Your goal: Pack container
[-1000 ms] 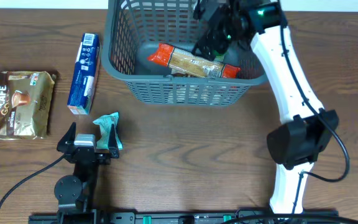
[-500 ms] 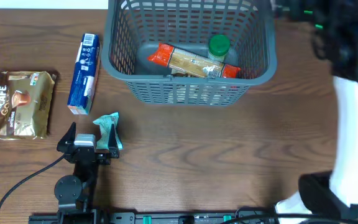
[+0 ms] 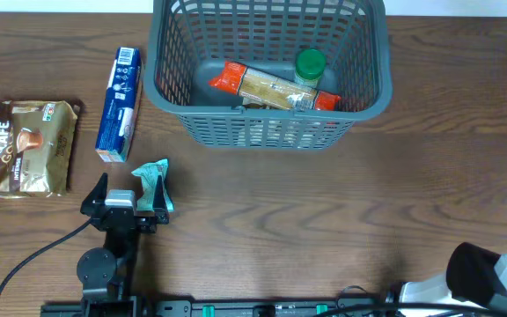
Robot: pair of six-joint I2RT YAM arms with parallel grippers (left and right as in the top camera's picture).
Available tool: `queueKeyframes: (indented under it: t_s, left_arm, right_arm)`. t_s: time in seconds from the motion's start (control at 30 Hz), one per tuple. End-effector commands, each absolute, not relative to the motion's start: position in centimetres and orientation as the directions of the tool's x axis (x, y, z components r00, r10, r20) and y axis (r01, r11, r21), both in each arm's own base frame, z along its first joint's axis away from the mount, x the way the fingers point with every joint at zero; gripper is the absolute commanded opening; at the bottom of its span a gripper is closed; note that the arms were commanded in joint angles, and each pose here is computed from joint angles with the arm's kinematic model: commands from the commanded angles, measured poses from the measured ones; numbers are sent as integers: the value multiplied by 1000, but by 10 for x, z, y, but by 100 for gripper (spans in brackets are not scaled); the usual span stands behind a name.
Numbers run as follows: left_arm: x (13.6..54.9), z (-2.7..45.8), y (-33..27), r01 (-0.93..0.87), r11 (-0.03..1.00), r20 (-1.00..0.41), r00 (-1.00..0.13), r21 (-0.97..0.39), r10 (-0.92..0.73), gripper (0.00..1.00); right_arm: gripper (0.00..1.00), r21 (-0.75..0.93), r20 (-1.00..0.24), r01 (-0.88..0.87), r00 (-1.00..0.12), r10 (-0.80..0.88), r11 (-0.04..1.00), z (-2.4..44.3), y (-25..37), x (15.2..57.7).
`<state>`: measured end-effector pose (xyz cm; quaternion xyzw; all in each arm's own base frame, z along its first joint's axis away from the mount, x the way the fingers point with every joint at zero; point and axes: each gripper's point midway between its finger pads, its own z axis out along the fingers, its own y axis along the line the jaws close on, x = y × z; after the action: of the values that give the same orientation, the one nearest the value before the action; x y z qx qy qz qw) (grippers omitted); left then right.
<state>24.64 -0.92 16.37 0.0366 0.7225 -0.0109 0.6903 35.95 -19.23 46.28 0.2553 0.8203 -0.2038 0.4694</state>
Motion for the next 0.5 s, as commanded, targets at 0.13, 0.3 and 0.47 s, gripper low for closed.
queueKeyframes:
  t_s: [0.13,0.3,0.47]
  left_arm:
    - [246,165,-11,75,996,-998,-35,45,48,99]
    - [246,165,-11,75,996,-998,-35,45,48,99]
    - [246,165,-11,75,996,-998,-35,45,48,99]
  right_arm:
    - [99,33,-832,579,-436,343,815,436,-202,369]
    - [99,28,-815,579,-459,354,815,429,-200,366]
    - [99,28,-814,579,-460,354,815,429,-200,366]
